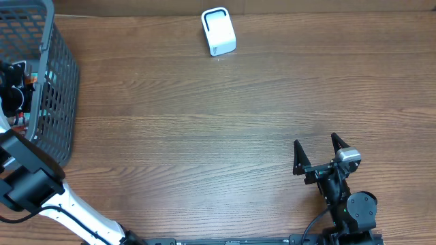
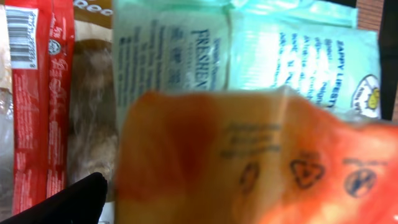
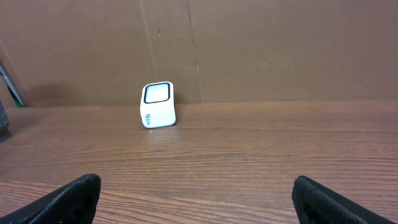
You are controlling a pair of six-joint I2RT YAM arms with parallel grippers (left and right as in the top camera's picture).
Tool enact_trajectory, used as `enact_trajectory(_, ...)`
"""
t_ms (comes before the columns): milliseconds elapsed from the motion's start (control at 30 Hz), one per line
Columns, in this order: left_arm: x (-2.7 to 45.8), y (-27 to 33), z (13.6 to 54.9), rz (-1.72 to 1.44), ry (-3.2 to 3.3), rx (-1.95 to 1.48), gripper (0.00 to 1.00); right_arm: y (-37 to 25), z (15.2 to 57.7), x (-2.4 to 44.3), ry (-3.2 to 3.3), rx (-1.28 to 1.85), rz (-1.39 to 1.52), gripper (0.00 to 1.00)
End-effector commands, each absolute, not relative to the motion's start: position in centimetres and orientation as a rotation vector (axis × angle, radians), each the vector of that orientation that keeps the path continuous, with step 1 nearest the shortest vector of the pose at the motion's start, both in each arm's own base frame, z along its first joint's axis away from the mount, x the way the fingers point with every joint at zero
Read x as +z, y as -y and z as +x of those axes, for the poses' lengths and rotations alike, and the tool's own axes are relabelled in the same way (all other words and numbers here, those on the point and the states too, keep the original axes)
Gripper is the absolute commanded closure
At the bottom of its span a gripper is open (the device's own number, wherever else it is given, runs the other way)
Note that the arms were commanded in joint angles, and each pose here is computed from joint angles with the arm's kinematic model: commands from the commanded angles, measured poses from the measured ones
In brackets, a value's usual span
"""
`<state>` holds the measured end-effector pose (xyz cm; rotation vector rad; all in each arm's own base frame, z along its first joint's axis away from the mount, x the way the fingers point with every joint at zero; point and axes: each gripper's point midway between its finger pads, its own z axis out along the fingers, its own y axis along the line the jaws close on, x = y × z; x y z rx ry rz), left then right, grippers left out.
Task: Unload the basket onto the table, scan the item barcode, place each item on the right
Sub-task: 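Grasp the orange-and-teal wet-wipe packet in the basket with the left gripper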
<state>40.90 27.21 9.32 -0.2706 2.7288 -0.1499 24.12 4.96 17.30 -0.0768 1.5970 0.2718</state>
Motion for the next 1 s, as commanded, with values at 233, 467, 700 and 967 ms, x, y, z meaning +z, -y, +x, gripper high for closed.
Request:
enact_trajectory(233, 6.6, -27.0, 40.5, -0.289, -2.789, -0.123, 0.14, -4.8, 24.2, 17.0, -1.597, 0.262, -0.072, 0.0)
enact_trajectory(467, 6.9, -27.0, 40.7, -0.289, -2.781, -0.115, 0.25, -4.8, 24.2, 17.0, -1.597, 0.262, -0.072, 0.0)
enact_trajectory(700, 10.7, -27.7, 41.7, -0.296, -2.706, -0.053, 0.32, -4.8, 24.2, 17.0, -1.597, 0.262, -0.072, 0.0)
enact_trajectory(967, 15.2, -27.8, 41.8, -0.287, -2.62, 0.017, 0.4, -4.8, 24.2, 17.0, -1.597, 0.262, -0.072, 0.0)
